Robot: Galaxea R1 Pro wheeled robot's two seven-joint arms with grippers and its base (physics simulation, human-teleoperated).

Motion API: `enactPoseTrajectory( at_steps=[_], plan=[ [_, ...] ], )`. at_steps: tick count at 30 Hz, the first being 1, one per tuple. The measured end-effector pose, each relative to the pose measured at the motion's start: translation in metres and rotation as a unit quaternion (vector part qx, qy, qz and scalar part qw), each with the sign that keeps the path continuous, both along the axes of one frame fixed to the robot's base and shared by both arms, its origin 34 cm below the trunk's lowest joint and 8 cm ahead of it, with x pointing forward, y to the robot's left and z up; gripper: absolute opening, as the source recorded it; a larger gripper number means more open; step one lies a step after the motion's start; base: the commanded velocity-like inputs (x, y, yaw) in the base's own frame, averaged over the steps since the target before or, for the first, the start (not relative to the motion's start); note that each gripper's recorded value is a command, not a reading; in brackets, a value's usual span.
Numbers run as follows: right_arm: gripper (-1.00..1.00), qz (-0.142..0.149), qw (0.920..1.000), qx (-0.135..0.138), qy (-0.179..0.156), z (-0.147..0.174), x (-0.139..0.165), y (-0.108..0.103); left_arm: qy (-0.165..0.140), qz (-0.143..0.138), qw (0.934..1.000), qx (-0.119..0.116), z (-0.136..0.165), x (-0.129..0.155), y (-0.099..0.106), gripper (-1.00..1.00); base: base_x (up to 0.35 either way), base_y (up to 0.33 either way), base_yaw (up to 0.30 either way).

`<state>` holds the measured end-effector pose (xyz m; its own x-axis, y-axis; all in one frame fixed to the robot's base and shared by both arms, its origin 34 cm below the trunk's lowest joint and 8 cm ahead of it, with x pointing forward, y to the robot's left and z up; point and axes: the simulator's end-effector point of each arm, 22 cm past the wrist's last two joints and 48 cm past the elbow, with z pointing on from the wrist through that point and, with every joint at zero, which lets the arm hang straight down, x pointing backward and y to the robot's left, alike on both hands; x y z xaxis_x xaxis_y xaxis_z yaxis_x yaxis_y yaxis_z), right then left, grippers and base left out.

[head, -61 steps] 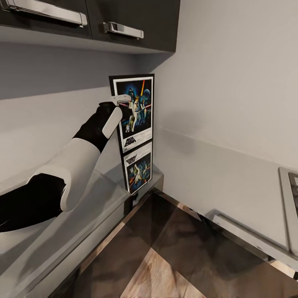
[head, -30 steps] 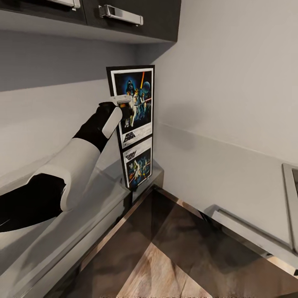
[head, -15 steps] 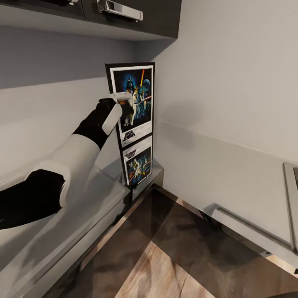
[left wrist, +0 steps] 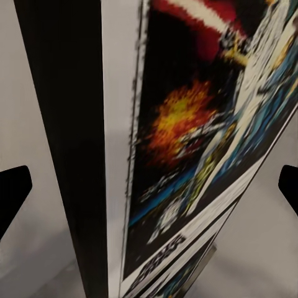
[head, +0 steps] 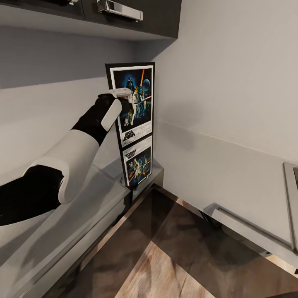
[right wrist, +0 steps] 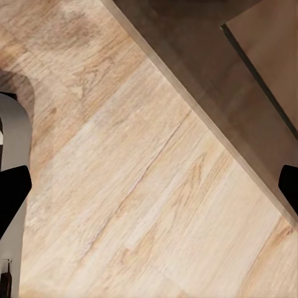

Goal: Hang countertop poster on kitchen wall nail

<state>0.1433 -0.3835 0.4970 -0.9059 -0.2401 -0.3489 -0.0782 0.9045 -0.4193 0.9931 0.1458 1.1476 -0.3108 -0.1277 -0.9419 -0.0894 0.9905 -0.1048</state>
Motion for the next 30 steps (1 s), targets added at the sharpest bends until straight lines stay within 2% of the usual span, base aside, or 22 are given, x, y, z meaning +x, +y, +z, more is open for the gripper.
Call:
enactPoseTrajectory(
  at_steps=[16,30],
  plan=[
    [1.00,0.001,1.0000,0.000,0.000,0.000,0.000,0.000,-0.001,0.000,1.0000,-0.001,0.001,0.000,0.000,1.00,0.000,0.000,0.000],
    [1.00,0.001,1.0000,0.000,0.009,0.000,-0.006,0.000,0.009,-0.001,1.0000,-0.001,-0.016,0.006,0.000,1.00,0.000,0.000,0.000]
  ],
)
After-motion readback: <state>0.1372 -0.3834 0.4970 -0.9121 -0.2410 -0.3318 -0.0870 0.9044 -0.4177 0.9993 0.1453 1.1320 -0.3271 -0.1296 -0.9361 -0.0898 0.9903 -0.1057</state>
